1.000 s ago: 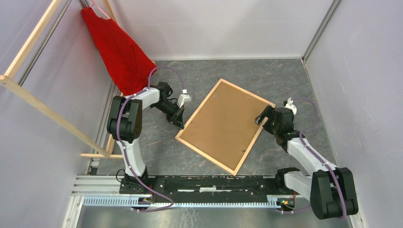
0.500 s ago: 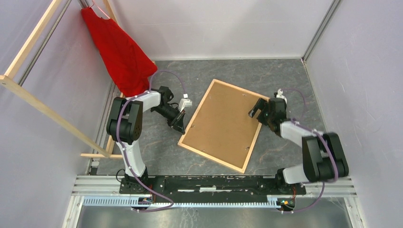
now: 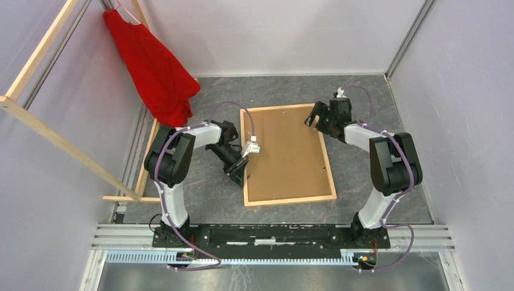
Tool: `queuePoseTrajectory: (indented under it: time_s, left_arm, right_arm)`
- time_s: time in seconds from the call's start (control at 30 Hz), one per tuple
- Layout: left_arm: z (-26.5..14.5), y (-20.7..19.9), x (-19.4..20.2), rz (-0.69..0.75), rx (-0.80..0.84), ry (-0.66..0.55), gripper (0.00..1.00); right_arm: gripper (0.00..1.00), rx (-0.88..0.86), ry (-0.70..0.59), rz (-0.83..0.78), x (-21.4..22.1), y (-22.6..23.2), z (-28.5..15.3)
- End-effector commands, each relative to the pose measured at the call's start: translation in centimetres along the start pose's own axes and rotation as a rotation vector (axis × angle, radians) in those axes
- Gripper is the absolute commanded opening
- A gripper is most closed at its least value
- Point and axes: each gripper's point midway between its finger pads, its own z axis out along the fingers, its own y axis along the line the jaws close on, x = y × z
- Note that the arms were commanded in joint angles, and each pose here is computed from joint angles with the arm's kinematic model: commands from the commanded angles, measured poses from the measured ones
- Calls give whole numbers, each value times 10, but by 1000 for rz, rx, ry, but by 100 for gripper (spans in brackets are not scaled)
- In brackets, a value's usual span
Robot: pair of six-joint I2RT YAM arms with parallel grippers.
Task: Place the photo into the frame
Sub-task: Adjust the photo frame at the center of the board.
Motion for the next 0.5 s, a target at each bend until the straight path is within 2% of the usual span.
queuePoseTrajectory:
  time_s: [0.0,0.1,0.2,0.4,0.47]
  left_arm:
    - [-25,28,-37,-7,-36,-172,27]
    - [-28,35,-35,-38,-40,-201,27]
    - [-27,36,-33,-61,-25,-212,27]
    - [-33,37,-43,-122,34,-282,27]
    - [-34,34,-46,-122,56,-297,32]
  right_arm:
    - [90,-37,-144,2,-39,21,-36]
    - [79,-35,-199,25,-30,16,-62]
    - [71,-97,-173,59,3,22,-82]
    - [66,-338,-6,80,107,89,-105]
    - [64,-400,42,89,131,110,-111]
